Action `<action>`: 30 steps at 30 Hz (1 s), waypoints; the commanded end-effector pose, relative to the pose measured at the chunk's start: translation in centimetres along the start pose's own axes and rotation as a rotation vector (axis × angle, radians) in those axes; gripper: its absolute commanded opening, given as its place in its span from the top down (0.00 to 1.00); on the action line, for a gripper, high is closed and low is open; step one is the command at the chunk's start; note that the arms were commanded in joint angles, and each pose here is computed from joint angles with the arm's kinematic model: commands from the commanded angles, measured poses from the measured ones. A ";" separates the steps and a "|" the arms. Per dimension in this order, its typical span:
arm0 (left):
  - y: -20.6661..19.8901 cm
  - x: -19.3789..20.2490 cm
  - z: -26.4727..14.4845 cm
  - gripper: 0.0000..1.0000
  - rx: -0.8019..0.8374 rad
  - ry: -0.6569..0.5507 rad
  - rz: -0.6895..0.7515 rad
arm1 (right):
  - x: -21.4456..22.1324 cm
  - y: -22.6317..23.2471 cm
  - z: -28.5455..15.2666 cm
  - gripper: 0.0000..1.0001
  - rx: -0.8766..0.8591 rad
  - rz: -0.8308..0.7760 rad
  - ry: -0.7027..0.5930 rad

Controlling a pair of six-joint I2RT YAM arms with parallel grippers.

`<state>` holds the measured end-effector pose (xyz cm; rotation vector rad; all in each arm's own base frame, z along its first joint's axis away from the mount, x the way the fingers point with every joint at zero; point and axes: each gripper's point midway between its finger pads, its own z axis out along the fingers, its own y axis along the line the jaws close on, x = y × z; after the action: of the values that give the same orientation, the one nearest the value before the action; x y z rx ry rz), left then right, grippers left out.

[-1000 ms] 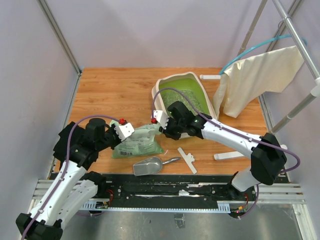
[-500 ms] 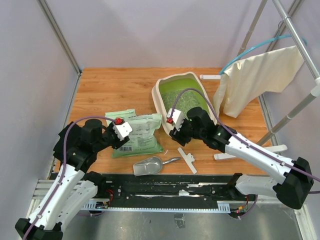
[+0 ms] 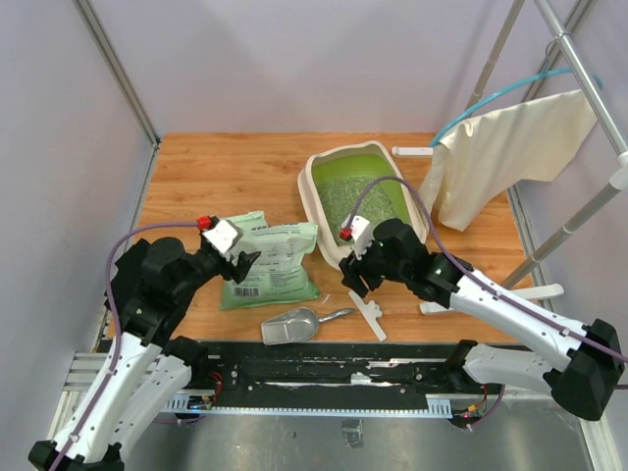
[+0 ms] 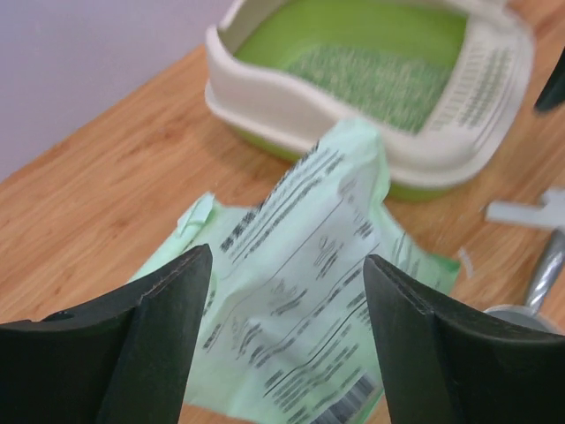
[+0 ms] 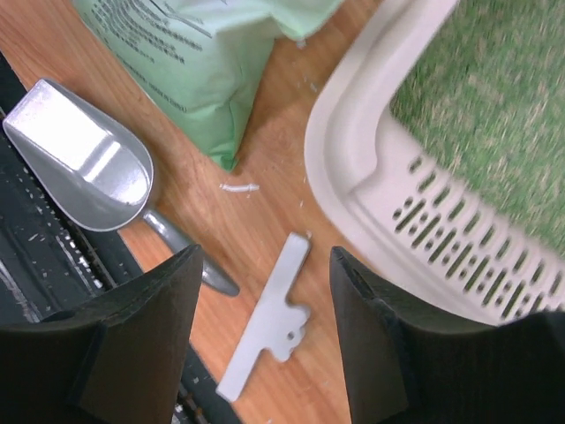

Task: Fill the litter box with clean litter
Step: Close the cat litter bag at the center of the board, then pick up the clamp at the center of the board.

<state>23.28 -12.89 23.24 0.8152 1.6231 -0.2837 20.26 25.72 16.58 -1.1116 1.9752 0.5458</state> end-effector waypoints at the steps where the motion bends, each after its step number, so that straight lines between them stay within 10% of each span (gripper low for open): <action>1: -0.9 -7.4 -1.3 0.24 0.043 -0.290 -0.259 | 5.3 0.6 -1.6 0.40 0.091 0.330 0.144; 7: -4.4 -8.4 -1.4 0.24 0.242 -0.328 -0.462 | 11.9 2.4 -1.8 0.42 0.152 0.651 0.272; 23: -4.6 -9.5 -2.9 0.23 0.244 -0.366 -0.442 | 16.0 -0.4 1.0 0.39 0.284 0.626 0.330; 30: -4.7 -9.1 -2.7 0.23 0.243 -0.349 -0.467 | 17.3 -0.7 2.3 0.56 0.224 0.671 0.323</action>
<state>18.39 -17.70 31.22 0.5238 1.4437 -0.9025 16.05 18.23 2.22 -0.3909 2.6360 0.4595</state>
